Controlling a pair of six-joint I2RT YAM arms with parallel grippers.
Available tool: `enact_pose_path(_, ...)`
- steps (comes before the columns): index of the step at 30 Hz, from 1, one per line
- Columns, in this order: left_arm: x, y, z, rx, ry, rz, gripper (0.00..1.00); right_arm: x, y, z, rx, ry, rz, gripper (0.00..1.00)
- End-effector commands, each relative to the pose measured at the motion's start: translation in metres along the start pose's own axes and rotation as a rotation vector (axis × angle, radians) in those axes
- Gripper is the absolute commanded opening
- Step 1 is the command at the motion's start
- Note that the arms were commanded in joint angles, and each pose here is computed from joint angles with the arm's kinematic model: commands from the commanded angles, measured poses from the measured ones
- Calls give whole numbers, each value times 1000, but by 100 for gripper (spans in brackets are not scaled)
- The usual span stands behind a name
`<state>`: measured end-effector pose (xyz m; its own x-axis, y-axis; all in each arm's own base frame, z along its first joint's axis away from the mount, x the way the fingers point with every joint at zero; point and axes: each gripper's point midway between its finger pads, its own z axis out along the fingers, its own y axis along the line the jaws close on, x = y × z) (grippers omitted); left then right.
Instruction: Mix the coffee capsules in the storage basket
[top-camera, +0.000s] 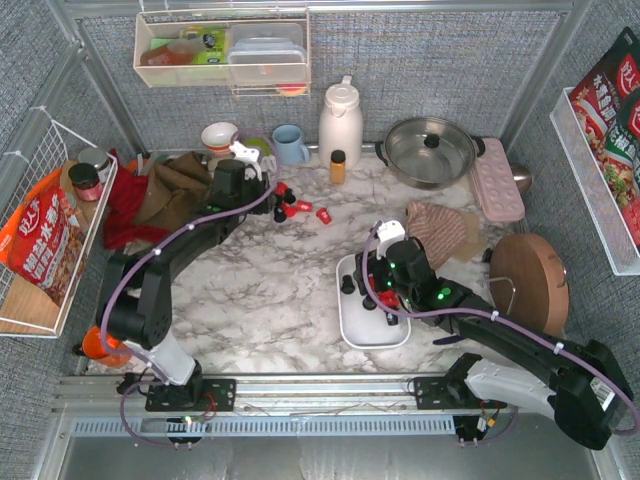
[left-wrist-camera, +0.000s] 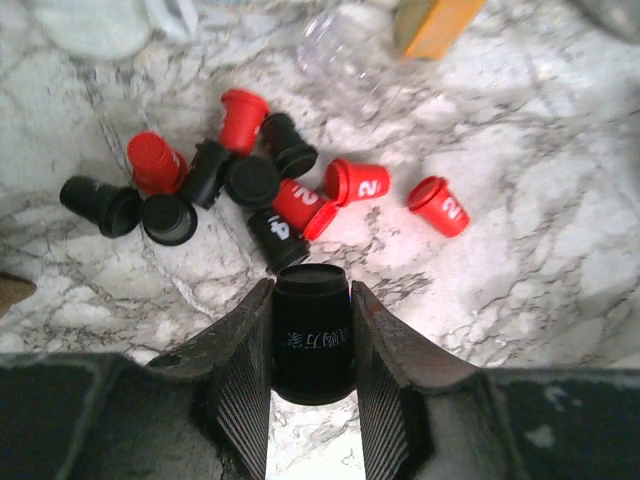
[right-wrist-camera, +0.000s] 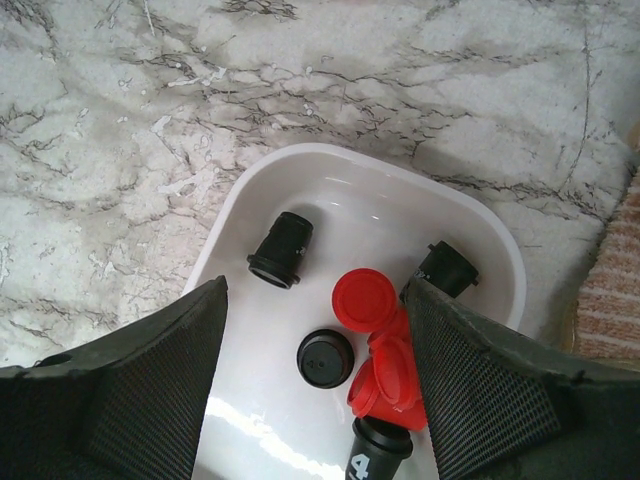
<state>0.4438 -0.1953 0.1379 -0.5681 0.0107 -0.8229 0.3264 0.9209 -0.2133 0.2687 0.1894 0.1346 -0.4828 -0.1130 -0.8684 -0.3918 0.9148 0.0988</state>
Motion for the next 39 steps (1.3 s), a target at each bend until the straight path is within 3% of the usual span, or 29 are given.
enact_pose_path(1,-44,-26,-20,130,-221,64,38,-6,3,-3,-8,-9,37,76)
enact_pose_path(10,-62,-64,-79,290,-582,251,36,-13,9,-6,-28,-8,58,76)
enact_pose_path(20,-6,-145,-133,638,-847,815,32,-28,23,-8,-84,-24,85,76)
enact_pose_path(29,39,-178,-142,853,-820,999,32,-79,48,-16,-185,-132,138,75)
enact_pose_path(39,58,-189,-136,892,-761,1073,32,-116,80,-31,-355,-244,228,69)
